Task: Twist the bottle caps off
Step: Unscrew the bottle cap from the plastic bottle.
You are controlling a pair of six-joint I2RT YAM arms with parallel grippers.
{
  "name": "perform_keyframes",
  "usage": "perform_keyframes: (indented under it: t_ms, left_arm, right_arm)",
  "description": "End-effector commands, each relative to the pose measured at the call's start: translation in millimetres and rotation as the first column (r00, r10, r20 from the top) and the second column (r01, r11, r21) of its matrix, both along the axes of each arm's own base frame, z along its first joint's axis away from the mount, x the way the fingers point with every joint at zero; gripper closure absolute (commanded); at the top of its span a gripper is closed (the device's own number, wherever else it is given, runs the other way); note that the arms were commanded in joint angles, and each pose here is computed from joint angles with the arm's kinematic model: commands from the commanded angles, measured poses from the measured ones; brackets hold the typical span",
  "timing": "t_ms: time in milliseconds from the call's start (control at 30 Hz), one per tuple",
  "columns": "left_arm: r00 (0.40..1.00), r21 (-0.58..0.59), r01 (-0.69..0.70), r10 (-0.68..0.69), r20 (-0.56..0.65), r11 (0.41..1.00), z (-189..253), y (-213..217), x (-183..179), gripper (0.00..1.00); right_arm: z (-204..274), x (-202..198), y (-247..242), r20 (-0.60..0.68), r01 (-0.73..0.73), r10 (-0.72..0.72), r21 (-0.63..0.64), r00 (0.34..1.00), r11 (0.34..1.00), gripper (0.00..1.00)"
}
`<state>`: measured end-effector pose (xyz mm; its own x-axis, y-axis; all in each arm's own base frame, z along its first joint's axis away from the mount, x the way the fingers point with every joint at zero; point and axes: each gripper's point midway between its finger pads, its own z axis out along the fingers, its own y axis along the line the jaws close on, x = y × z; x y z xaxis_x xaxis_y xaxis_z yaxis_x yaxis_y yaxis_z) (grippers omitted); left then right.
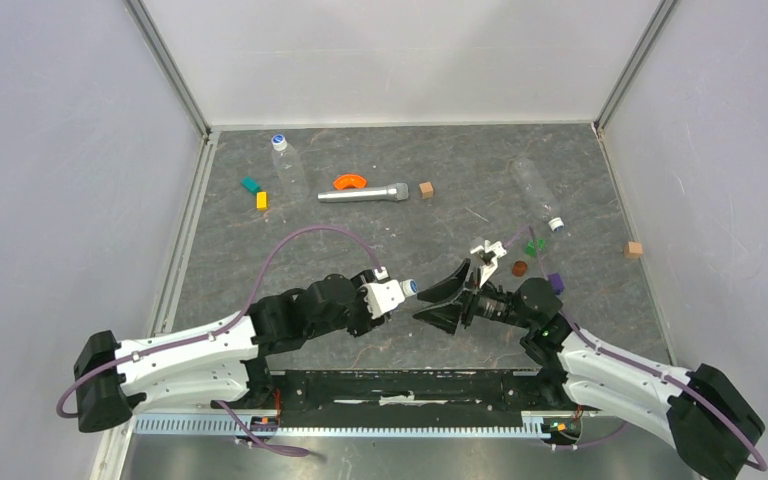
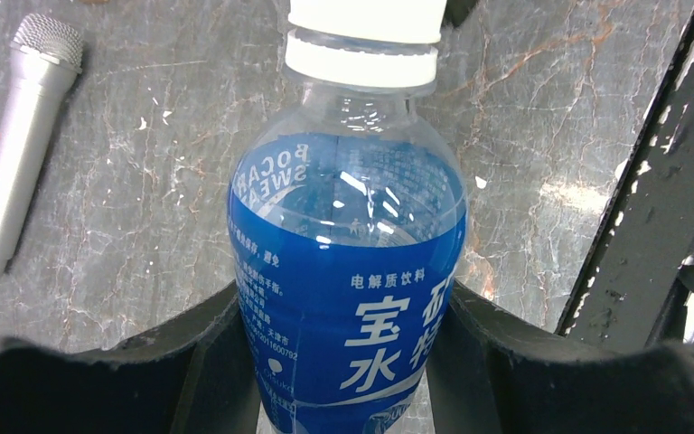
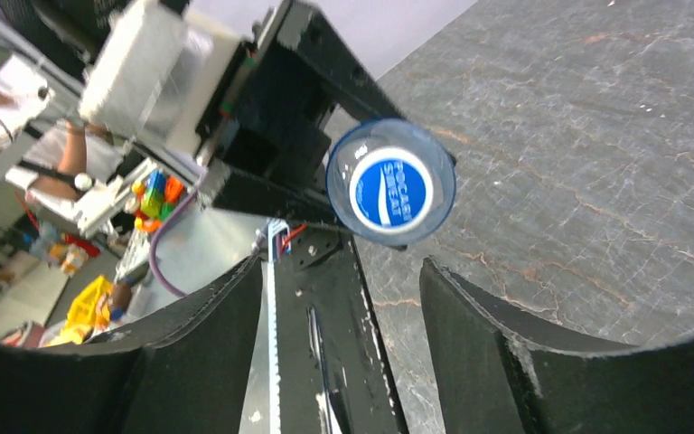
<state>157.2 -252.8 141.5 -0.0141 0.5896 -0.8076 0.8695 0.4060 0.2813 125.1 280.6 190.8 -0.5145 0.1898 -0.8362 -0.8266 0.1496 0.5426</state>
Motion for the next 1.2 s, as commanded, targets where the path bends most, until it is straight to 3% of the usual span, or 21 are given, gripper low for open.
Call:
perform_keyframes:
  t_ms: [0, 133, 300, 600, 833, 1167]
  left_arm:
    - [1.0, -0.013, -0.02, 0.021, 0.022, 1.0, 18.0, -7.3, 8.6, 0.96]
    - [1.0, -0.018, -0.019, 0.019, 0.019, 1.0, 18.9, -7.1, 7.6, 0.96]
    - [1.0, -0.023, -0.01, 0.01, 0.016, 1.0, 19.0, -7.5, 6.0, 0.96]
    - [1.0, -0.031, -0.003, 0.003, 0.008, 0.999, 21.4, -10.8, 4.8, 0.96]
    - [1.0, -0.045, -0.008, 0.008, 0.019, 0.999, 25.0, -8.8, 5.1, 0.96]
    - [1.0, -0.074, -0.003, 0.005, 0.027, 0.997, 28.7, -8.4, 3.6, 0.96]
  right_arm:
    - [44.1, 20.9, -1.7, -0.065, 0.126, -0.119, 0.12, 0.991, 0.985, 0.3]
    - [46.1, 39.9, -1.6, -0.111, 0.214, -0.207, 0.057, 0.972, 0.975, 0.24]
    - [42.8, 42.2, 7.7, -0.15, 0.187, -0.18, 0.031, 0.972, 0.982, 0.23]
    - [23.5, 37.7, 24.1, -0.214, 0.092, -0.091, -0.006, 0.973, 0.996, 0.25]
    - [-5.7, 46.2, 15.4, -0.251, 0.168, -0.18, -0.068, 0.951, 0.983, 0.28]
    - [-23.5, 48.4, 10.9, -0.322, 0.194, -0.203, -0.06, 0.925, 0.979, 0.29]
